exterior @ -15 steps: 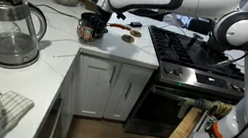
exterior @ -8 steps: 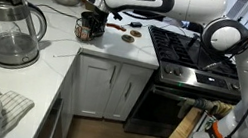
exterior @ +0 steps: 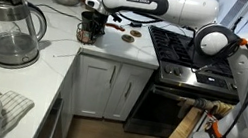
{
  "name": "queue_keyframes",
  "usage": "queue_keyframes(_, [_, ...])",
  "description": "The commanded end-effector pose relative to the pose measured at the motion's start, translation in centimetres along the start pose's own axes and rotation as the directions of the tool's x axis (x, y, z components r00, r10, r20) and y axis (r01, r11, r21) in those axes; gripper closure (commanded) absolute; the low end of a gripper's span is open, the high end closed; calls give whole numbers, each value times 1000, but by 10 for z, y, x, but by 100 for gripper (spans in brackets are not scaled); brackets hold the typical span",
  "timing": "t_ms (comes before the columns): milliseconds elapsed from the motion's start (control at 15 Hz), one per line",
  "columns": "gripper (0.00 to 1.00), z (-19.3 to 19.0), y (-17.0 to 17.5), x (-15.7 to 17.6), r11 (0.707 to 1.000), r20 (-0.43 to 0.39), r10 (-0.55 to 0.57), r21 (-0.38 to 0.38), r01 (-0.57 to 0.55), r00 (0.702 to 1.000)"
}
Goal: Move the black object to the left
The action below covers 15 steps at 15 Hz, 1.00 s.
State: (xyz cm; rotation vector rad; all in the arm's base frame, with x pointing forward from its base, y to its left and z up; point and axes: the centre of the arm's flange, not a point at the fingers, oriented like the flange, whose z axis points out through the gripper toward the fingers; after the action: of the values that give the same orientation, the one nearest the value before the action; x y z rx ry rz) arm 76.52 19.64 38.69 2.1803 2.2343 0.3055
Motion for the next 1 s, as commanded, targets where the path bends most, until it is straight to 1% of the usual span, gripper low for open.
queue_keyframes(0, [99,-3,26,-3,1000,33,8,-2,-8,999])
queue_keyframes(200, [99,-6,29,-7,1000,45,13,4,-14,999])
queue_keyframes(600, [99,0,30,-3,1000,27,-4,24,4,1000])
queue_keyframes(667, [78,0,30,-3,1000,29,-5,21,5,1000])
queue_keyframes(733, [68,1,30,-2,1000,32,-7,15,7,999])
queue_keyframes(933, [48,-3,31,1,1000,36,-9,-6,9,999])
